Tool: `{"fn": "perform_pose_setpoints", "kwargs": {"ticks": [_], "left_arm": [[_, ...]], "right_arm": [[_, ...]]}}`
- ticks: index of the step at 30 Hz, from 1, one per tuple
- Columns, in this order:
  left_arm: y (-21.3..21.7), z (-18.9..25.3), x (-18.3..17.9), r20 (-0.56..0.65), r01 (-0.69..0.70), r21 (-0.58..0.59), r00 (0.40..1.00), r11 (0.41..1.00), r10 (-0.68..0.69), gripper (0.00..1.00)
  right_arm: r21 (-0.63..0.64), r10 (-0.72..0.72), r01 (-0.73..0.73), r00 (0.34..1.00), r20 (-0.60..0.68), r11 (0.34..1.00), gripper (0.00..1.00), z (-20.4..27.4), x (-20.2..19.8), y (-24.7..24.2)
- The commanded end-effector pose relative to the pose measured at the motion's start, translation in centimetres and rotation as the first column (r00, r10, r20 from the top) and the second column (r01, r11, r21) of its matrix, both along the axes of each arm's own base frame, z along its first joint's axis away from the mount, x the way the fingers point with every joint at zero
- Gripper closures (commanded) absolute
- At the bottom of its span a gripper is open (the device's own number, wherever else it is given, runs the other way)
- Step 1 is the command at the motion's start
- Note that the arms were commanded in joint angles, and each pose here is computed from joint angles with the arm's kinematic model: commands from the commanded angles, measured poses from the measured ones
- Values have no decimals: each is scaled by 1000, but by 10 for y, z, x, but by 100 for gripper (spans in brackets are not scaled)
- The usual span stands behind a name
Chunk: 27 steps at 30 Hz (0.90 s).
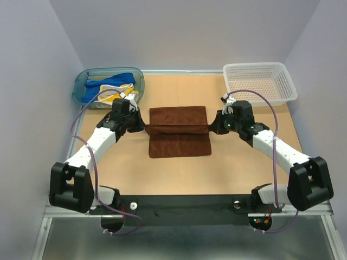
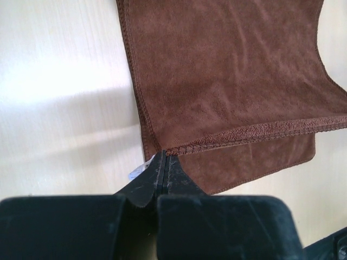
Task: Fold and stack the towels
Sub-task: Fold the towel
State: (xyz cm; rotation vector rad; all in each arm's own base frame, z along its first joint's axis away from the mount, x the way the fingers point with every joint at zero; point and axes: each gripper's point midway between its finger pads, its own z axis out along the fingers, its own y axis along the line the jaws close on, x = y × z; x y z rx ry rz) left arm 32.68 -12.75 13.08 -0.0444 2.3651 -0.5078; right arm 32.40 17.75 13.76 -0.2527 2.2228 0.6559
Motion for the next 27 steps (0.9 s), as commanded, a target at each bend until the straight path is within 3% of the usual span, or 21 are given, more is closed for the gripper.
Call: {"fn": "perform_pose_setpoints", "kwargs": {"ticks": [1, 6, 27], "left_arm": [[51, -33, -1, -55, -149, 149, 986, 978, 159, 100], [50, -55, -10, -127, -137, 156, 979, 978, 158, 100], [54, -88, -14, -212, -113, 206, 964, 972, 157, 100]], "right_arm": [[-124, -190, 181, 980, -63, 976, 100, -30, 6, -49], [-150, -203, 187, 974, -98, 971, 99, -42, 7, -51], [-262, -238, 184, 952, -192, 947, 100, -85, 9, -62]]}}
